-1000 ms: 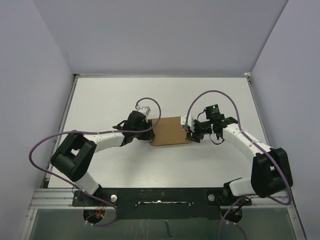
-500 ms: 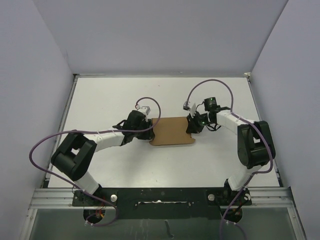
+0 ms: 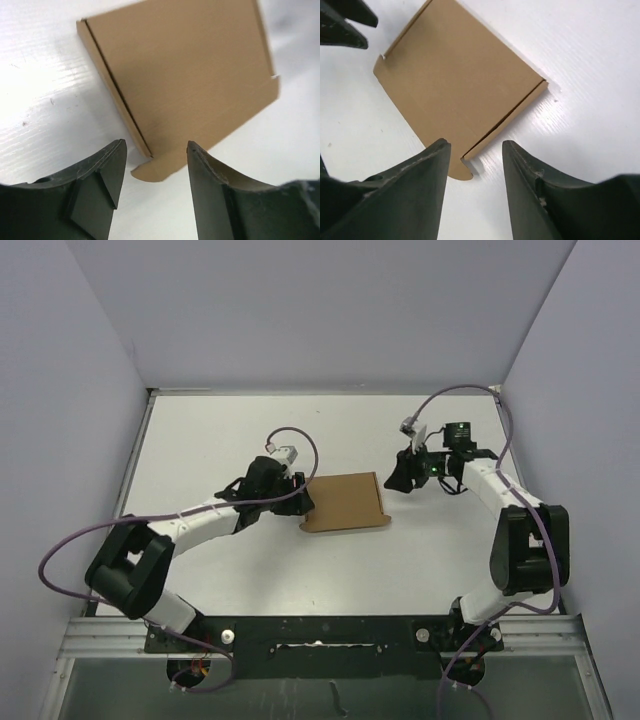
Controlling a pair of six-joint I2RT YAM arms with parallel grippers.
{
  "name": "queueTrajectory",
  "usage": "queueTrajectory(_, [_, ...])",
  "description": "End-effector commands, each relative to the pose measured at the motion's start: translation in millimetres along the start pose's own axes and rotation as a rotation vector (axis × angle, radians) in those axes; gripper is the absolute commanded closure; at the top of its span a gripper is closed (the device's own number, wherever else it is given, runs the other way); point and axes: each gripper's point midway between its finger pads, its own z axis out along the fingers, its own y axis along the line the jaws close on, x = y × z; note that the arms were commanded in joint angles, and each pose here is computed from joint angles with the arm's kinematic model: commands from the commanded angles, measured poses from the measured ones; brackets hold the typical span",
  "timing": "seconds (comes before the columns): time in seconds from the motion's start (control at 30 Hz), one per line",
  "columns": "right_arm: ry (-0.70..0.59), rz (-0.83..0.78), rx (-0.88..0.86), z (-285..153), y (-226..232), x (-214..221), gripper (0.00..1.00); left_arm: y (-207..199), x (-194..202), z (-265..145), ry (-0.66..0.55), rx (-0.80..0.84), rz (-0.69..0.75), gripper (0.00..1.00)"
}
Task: Fold the paper box
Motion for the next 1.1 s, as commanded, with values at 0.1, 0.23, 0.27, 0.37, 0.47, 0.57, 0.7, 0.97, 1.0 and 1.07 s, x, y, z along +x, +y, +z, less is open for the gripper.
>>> queueTrajectory(0.1, [-0.090, 0.249, -0.091, 0, -5, -18, 0.43, -31, -53, -55, -0.209, 0.173, -0.051, 0.37])
queueTrajectory(0.23, [-0.030, 0.358, -0.098, 14, -17, 0, 0.42, -10, -43, -56, -0.221, 0.211, -0.160, 0.32])
queueTrajectory(0.27, [-0.023, 0.378, -0.103, 17, -19, 3, 0.42, -6, -41, -55, -0.222, 0.219, -0.185, 0.32])
queueTrajectory(0.37, [0.001, 0.432, -0.099, 26, -25, 12, 0.43, -1, -36, -51, -0.216, 0.230, -0.227, 0.32])
queueTrajectory(0.47, [0.025, 0.488, -0.098, 34, -32, 20, 0.44, 0, -31, -47, -0.206, 0.234, -0.248, 0.31])
queueTrajectory(0.57, [0.035, 0.532, -0.124, 41, -34, 21, 0.46, 3, -28, -43, -0.195, 0.230, -0.265, 0.31])
queueTrajectory(0.7, [0.035, 0.561, -0.164, 48, -31, 21, 0.51, 5, -25, -39, -0.192, 0.232, -0.297, 0.30])
queueTrajectory(0.97, [0.087, 0.610, -0.169, 59, -34, 35, 0.69, 16, -11, -18, -0.138, 0.186, -0.421, 0.26])
queueTrajectory(1.0, [0.091, 0.618, -0.171, 59, -35, 37, 0.72, 17, -10, -15, -0.130, 0.183, -0.430, 0.26])
queueTrajectory(1.07, [0.088, 0.637, -0.180, 59, -37, 39, 0.76, 18, -8, -13, -0.130, 0.187, -0.444, 0.25])
